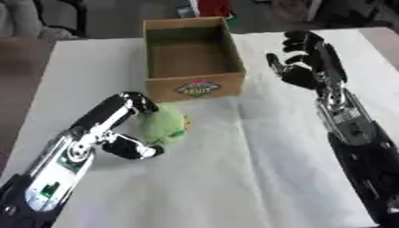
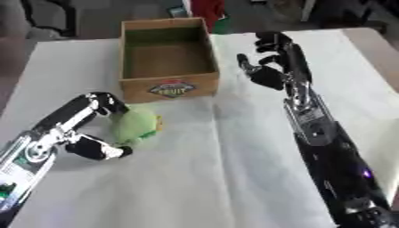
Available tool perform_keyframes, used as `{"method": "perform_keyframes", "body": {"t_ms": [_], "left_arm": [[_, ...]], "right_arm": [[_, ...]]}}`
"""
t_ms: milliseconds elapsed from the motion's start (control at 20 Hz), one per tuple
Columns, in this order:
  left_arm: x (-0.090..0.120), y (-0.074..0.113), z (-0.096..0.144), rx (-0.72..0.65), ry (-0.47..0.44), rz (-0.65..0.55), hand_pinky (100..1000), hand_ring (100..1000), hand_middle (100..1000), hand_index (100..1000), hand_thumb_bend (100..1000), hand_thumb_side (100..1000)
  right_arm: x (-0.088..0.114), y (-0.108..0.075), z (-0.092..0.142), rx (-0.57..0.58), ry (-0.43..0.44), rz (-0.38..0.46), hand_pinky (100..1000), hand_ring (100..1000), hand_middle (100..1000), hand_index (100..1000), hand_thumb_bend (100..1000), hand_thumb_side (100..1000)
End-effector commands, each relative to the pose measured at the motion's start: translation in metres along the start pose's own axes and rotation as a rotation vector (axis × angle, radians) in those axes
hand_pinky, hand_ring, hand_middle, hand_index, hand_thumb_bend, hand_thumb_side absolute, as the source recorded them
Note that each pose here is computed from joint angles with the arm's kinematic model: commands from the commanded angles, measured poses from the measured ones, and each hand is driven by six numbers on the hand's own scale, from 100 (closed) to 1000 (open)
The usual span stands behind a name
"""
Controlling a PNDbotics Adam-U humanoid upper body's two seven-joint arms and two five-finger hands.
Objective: Pick up objects on the table and place them in the box.
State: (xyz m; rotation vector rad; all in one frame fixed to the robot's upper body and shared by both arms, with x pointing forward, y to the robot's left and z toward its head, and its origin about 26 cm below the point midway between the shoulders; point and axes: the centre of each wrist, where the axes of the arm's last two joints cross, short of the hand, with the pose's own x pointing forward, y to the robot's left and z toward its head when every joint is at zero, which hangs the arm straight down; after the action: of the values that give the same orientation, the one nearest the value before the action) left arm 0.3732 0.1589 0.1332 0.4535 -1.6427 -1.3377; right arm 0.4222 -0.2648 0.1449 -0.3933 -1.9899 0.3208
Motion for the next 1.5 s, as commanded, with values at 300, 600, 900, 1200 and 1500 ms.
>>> {"method": "perform_keyframes", "body": {"t_ms": [300,600,900,1200,1500], "left_arm": [[-0.003,-0.006,-0.009,0.047,0.031,-0.029,727,714,670,742,647,103],[-0.009,-0.01,-0.012,0.146,0.082,-0.014,621,570,522,621,468,100],[-0.01,-0.006,-0.012,0.394,0.124,0.013,474,385,319,379,216,100],[-0.001,0.011,-0.006,0.633,0.076,0.056,442,346,270,326,131,100],[0.018,0.053,0.011,0.744,-0.028,0.039,443,345,271,330,127,100]], "right_arm": [[0.006,-0.005,-0.005,-0.004,-0.025,0.006,578,709,635,764,371,100],[0.005,-0.005,-0.004,-0.006,-0.021,0.003,578,710,634,764,364,100],[0.005,-0.006,-0.003,-0.009,-0.019,0.001,578,710,634,764,361,100],[0.004,-0.006,-0.003,-0.013,-0.017,-0.001,577,710,633,764,369,100],[0.002,-0.007,-0.001,-0.016,-0.014,0.0,577,710,632,764,374,100]]}}
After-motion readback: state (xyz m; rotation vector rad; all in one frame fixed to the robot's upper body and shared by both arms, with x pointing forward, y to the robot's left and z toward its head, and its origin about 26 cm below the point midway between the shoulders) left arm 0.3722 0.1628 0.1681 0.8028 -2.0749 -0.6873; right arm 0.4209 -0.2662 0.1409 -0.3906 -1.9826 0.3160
